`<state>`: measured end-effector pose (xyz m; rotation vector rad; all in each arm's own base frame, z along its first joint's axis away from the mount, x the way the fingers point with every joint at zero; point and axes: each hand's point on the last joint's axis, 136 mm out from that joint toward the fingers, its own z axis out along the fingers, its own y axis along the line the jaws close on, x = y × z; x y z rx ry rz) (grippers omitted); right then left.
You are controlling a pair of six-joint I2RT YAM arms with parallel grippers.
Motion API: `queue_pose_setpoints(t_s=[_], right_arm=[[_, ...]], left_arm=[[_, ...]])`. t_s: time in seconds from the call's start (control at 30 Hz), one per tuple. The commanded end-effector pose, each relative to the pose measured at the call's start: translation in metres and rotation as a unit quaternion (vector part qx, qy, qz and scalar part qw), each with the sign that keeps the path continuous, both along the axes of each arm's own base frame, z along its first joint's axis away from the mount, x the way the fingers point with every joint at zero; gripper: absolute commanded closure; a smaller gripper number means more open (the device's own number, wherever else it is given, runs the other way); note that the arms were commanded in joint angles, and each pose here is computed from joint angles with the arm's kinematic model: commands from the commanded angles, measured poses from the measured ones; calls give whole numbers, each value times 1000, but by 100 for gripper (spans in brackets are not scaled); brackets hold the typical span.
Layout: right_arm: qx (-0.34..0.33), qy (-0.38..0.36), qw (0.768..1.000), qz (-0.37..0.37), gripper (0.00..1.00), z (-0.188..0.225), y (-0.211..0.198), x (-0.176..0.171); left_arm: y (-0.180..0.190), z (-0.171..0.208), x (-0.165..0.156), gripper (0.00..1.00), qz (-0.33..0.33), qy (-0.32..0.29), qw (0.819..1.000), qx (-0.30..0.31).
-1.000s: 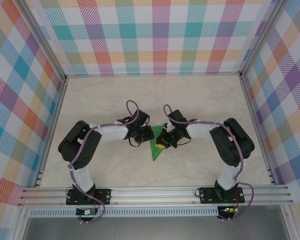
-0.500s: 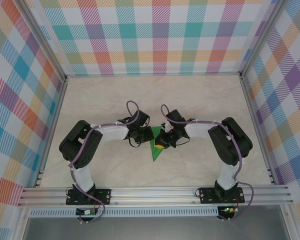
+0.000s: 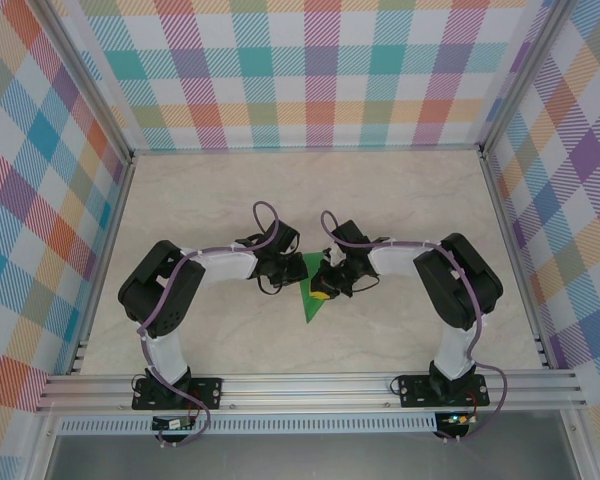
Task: Fold a paper plane with a square sheet of paper (pick it up from the middle)
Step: Third fold the triangle at the center of the table.
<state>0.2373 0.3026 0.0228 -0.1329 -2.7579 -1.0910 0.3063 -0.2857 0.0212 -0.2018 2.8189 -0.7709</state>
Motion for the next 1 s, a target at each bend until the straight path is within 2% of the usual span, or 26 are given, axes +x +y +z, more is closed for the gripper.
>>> queue_pose_setpoints(t_s=[0.0,0.97], right_arm=[[1,-7,1000,9,93,0,5,3],[0,-8,1000,17,93,-9,6,4]], left_arm=[[3,1,-2,88,-6,8,1000,3],[3,2,-3,88,-5,7,1000,2]])
